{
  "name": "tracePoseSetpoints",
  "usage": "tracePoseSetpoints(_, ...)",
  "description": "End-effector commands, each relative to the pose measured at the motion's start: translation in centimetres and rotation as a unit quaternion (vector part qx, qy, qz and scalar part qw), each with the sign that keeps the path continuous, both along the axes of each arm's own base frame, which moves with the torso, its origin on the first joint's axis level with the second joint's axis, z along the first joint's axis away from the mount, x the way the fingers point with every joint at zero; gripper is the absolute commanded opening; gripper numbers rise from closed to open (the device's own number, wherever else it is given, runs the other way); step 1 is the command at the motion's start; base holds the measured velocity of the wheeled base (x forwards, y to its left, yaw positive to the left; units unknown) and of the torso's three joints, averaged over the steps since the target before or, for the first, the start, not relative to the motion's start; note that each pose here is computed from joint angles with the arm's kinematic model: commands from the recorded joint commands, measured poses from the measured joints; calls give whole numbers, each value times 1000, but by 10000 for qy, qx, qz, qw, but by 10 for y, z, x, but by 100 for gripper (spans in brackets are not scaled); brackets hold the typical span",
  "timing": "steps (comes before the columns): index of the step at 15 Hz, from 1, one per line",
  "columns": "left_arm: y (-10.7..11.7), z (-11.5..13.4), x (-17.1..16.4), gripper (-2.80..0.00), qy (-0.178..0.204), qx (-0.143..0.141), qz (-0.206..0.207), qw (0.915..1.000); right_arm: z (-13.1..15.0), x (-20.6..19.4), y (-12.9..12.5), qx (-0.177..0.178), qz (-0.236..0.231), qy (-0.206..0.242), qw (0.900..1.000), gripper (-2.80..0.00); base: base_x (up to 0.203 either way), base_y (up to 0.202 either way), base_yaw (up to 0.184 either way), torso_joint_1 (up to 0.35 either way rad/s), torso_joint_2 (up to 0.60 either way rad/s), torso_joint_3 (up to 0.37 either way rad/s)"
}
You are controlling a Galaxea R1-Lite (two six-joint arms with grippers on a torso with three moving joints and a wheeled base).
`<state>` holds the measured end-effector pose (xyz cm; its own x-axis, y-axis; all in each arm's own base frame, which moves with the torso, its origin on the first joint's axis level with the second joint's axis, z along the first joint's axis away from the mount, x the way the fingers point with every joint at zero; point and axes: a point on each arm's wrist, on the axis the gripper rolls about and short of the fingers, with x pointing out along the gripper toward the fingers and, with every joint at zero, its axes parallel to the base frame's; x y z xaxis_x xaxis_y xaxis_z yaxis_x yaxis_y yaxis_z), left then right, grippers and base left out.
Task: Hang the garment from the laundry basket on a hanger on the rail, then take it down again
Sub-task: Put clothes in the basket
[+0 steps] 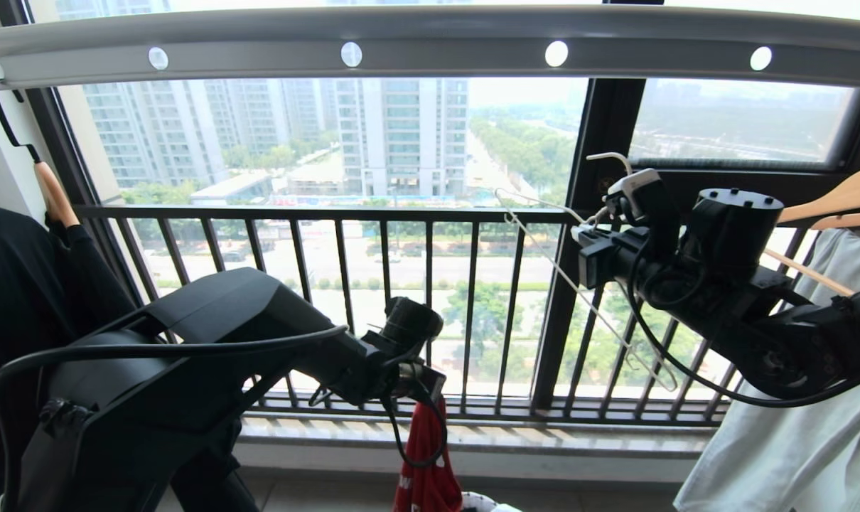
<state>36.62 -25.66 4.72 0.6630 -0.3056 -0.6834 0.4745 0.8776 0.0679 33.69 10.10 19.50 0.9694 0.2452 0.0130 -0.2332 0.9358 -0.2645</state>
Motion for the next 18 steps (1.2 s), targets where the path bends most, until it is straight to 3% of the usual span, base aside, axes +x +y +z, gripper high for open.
tracePoseSetpoints(1,1,1,2,0,-23,-14,27,10000,2,0,-2,4,-12,-44,10000,-280,0,0,0,0,0,0)
tracePoseSetpoints(5,6,6,0,0,-73,66,150,9998,4,-1,-2,15,-12,-80,10000,-280,0,0,0,0,0,0)
tracePoseSetpoints(8,22,14,-18,0,47,129,215,9997,0,0,-2,-2,-12,-24,10000,-280,0,0,0,0,0,0)
tracePoseSetpoints(9,26,22,-24,-280,23,80,245,9997,-3,2,-1,-13,-12,13,10000,-280,0,0,0,0,0,0)
tracePoseSetpoints(13,45,55,-53,-280,-41,-190,416,9989,-17,9,1,-69,4,200,9998,-280,0,0,0,0,0,0)
tracePoseSetpoints(16,53,62,-65,-280,-12,-289,484,9984,-20,7,1,-87,4,262,9996,-280,0,0,0,0,0,0)
tracePoseSetpoints(18,55,82,-66,-280,-250,-468,480,9974,-29,0,0,-146,24,436,9989,-280,0,0,0,0,0,0)
